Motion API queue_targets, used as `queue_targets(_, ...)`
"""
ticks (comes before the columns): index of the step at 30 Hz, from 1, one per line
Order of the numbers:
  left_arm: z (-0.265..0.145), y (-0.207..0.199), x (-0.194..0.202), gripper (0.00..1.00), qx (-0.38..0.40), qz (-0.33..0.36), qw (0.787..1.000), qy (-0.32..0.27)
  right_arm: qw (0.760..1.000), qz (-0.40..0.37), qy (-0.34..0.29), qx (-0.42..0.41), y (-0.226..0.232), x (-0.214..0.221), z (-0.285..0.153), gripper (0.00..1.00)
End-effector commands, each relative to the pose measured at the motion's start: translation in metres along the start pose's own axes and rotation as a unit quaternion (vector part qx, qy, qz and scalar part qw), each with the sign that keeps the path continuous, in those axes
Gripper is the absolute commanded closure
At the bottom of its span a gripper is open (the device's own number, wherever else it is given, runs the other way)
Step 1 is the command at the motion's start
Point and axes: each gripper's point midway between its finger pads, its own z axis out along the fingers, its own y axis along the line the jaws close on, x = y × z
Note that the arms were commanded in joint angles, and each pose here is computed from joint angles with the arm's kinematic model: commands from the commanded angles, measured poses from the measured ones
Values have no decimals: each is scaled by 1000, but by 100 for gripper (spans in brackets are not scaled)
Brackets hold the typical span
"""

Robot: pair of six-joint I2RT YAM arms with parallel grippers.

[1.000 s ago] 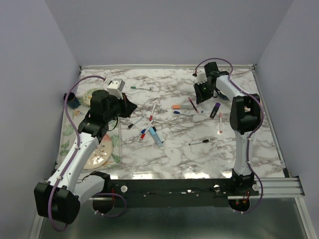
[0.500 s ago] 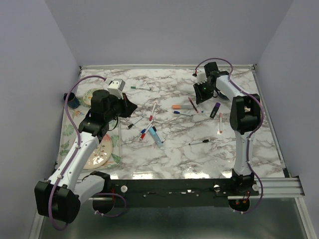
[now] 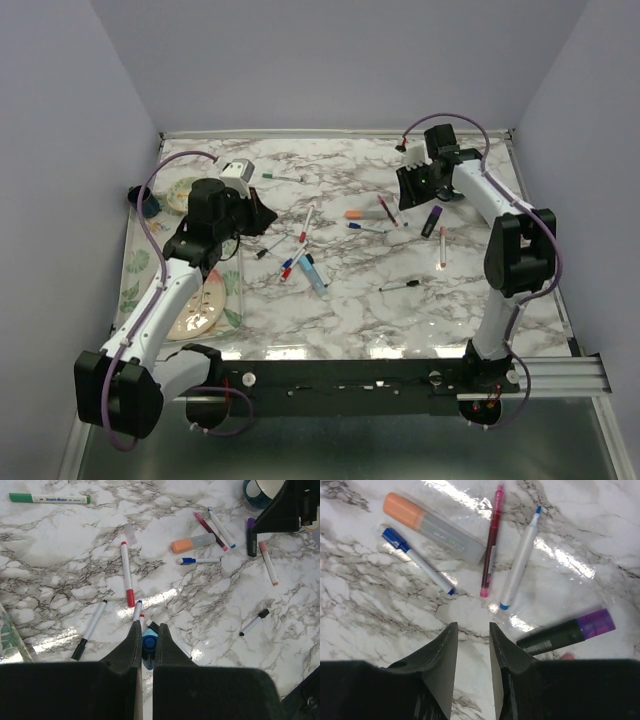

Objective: Open the pen caps
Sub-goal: Place the pen cap on the table with the left arm

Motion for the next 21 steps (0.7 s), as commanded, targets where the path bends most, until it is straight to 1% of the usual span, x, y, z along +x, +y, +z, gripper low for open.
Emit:
queue_targets(1,9,-4,8,100,18,-25,999,11,998,-19,-32,-49,29,12,-23,61)
queue_targets(2,13,-5,9,100,20,-43,999,15,997,-32,-51,-53,36,8,-39,61)
queue_targets(4,19,-9,9,100,26,-56,998,16,994,-40,-51,-91,54,24,-45,61)
queue_targets(5,28,-14,17,100,29,-60,997,33,992,-46,-60,-100,60,27,-51,61)
queue_targets(6,33,-16,22,100,26,-68,996,42,990,-57,-80,-105,68,25,-66,61)
queue_targets(7,38,-17,20,100,16,-68,997,45,987,-57,-87,-120,75,33,-67,61)
queue_targets(8,50,-20,33,100,12,-68,995,71,986,-58,-95,-123,78,35,-72,61)
queue_targets(9,56,-20,37,100,2,-68,994,81,984,-66,-114,-122,82,33,-84,61)
queue_targets(10,61,-21,34,100,-8,-64,994,89,981,-70,-122,-131,86,34,-87,61)
queue_targets(11,75,-9,46,100,-43,-62,991,108,981,-68,-121,-133,87,41,-86,61)
queue_targets(12,82,-13,51,100,-48,-54,990,121,981,-70,-123,-135,88,43,-89,61)
queue_targets(13,89,-15,42,100,-58,-40,990,124,979,-72,-130,-139,90,43,-93,61)
queue_targets(14,104,-3,54,100,-90,-31,985,146,979,-70,-130,-141,89,45,-93,61)
queue_targets(15,112,-6,58,100,-95,-18,983,158,978,-70,-131,-143,90,46,-94,61)
queue_targets(16,120,-11,48,100,-97,-10,982,159,978,-69,-131,-150,92,48,-96,61)
queue_targets(17,135,-3,63,100,-111,-2,976,185,977,-70,-132,-150,91,48,-97,61)
queue_targets(18,142,0,64,100,-122,4,974,192,977,-69,-131,-152,92,49,-98,61)
queue_targets(19,150,-1,52,100,-131,10,974,185,977,-70,-132,-153,92,49,-99,61)
queue_targets(20,162,9,65,100,-146,14,968,204,977,-72,-134,-151,92,48,-101,61)
queue_targets(21,168,15,65,100,-160,19,965,208,977,-72,-135,-151,92,48,-101,61)
